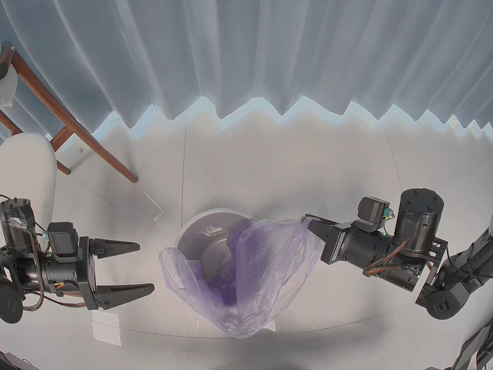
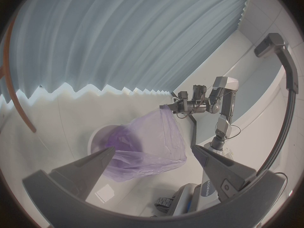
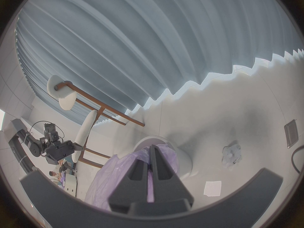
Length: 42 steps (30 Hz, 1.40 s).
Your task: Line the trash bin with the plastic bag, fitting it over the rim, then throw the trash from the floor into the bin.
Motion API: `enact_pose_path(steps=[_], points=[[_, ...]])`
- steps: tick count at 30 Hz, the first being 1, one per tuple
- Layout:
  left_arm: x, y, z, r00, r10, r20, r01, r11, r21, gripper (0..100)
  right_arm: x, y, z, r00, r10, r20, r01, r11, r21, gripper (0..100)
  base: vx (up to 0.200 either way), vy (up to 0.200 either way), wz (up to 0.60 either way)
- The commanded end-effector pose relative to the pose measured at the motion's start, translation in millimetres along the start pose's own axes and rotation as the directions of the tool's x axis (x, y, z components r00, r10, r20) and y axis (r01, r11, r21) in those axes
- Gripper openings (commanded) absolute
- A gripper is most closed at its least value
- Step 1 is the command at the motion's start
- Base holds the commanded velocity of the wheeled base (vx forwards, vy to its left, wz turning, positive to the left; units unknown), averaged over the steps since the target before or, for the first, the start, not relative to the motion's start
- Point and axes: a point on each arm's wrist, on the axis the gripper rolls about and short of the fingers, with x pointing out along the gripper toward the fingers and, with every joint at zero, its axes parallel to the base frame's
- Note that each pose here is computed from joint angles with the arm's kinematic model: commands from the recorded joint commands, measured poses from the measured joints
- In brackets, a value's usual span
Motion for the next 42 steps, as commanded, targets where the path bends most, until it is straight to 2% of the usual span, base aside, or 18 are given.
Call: enact_pose_path(steps=[1,2,6,11,14,19,25,36,42], points=[[-0.3,26.5,-6.0,0.999,0.053,-0.01,-0.053,0.998,-0.02,100,0.3,0.6,0.1,1.0,0.003,0.002,-0.003,1.0,0.0,0,0.0,0.0,0.0],[5.0,39.6,-11.4,0.997,0.069,-0.028,-0.071,0.997,-0.041,100,-0.3,1.8,0.5,1.0,0.007,0.003,-0.007,1.0,-0.001,0,0.0,0.0,0.0],[12.7,65.9,-30.3,0.993,0.108,-0.049,-0.112,0.99,-0.089,100,-1.7,3.5,1.0,1.0,0.014,0.007,-0.014,1.0,-0.002,0,0.0,0.0,0.0],[22.8,81.0,-45.3,0.99,0.119,-0.076,-0.13,0.98,-0.152,100,-2.1,4.6,1.2,1.0,0.021,0.016,-0.021,1.0,-0.003,0,0.0,0.0,0.0],[30.9,89.1,-52.4,0.98,0.162,-0.113,-0.182,0.962,-0.202,100,-2.8,4.6,1.1,0.999,0.024,0.023,-0.024,1.0,-0.005,0,0.0,0.0,0.0],[42.9,92.7,-68.3,0.975,0.157,-0.159,-0.19,0.957,-0.219,100,-2.7,5.1,1.2,0.999,0.028,0.029,-0.028,1.0,-0.005,0,0.0,0.0,0.0],[41.4,89.0,-73.4,0.978,0.16,-0.132,-0.184,0.964,-0.191,100,-2.7,4.7,1.2,0.999,0.026,0.029,-0.026,1.0,-0.004,0,0.0,0.0,0.0],[56.1,93.8,-80.3,0.974,0.165,-0.154,-0.194,0.962,-0.192,100,-3.3,5.1,0.0,0.999,0.028,0.025,-0.028,1.0,-0.005,0,0.0,0.0,0.0],[54.6,85.7,-88.3,0.97,0.157,-0.186,-0.196,0.958,-0.21,100,-2.0,5.7,2.5,0.999,0.03,0.034,-0.03,1.0,-0.009,0,0.0,0.0,0.0]])
